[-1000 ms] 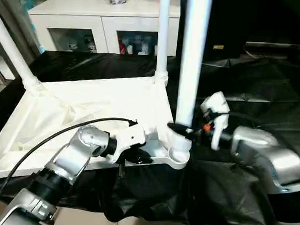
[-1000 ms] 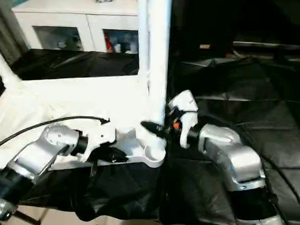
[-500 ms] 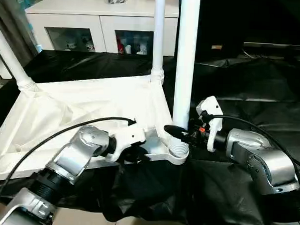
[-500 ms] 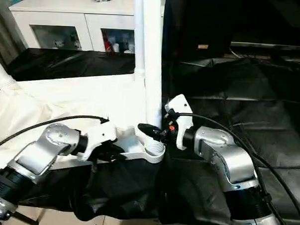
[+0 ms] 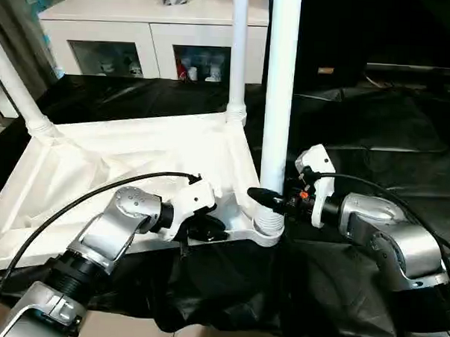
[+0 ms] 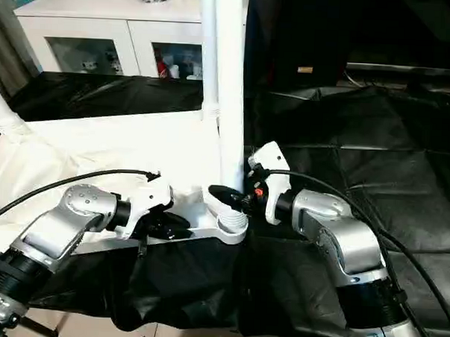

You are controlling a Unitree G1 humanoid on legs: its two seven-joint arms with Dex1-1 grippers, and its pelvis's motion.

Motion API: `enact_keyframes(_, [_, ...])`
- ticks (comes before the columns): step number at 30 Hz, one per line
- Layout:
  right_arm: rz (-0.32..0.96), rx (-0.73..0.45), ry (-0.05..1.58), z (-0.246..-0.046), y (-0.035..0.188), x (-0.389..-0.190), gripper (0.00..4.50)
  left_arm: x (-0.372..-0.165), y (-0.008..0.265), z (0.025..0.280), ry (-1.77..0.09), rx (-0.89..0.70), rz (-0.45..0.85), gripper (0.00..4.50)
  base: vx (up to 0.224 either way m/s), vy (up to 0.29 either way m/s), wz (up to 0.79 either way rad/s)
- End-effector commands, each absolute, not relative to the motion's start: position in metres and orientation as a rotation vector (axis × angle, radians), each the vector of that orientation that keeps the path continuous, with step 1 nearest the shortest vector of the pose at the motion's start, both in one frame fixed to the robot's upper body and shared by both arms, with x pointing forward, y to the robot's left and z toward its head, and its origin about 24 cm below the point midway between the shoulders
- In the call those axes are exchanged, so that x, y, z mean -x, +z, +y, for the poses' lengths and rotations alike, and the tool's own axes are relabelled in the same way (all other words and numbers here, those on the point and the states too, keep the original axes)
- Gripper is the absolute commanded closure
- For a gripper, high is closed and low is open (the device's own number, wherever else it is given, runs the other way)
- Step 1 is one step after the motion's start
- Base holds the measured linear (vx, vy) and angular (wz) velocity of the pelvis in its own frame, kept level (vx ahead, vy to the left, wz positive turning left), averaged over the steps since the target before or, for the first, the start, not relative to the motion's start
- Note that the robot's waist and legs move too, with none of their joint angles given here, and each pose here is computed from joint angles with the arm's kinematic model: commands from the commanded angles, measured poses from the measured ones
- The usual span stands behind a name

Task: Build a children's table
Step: Insert table leg to table base

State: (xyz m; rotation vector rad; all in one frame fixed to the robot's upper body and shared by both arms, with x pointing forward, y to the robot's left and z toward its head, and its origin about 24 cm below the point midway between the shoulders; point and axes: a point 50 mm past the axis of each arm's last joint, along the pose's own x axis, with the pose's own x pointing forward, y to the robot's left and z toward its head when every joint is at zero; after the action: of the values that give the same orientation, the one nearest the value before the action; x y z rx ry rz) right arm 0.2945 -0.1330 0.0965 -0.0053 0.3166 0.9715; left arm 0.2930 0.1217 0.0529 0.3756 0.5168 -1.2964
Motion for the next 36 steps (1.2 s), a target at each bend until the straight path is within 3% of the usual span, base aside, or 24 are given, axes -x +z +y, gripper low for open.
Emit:
enact_keyframes(1, [0.278,0.022,0.97,-0.131,0.104,-0.298,2.62,-0.294,0.051,0.127,-1.282,-0.405,0.526,3.95,0.0,0.0,0.0])
enact_keyframes(4, [0.278,0.021,0.97,-0.13,0.103,-0.299,2.62,-0.292,0.048,0.129,-1.292,-0.432,0.549,3.95,0.0,0.0,0.0])
enact_keyframes(6, [0.277,0.018,0.972,-0.13,0.103,-0.299,2.62,-0.292,0.048,0.13,-1.291,-0.43,0.55,4.31,0.0,0.0,0.0])
enact_keyframes(11, [0.286,0.025,0.974,-0.129,0.1,-0.3,2.62,-0.293,0.05,0.129,-1.296,-0.397,0.54,4.49,0.0,0.0,0.0])
enact_keyframes(36, [0.334,0.008,0.954,-0.128,0.086,-0.304,2.62,-0.283,0.048,0.121,-1.319,-0.203,0.444,4.5,0.0,0.0,0.0])
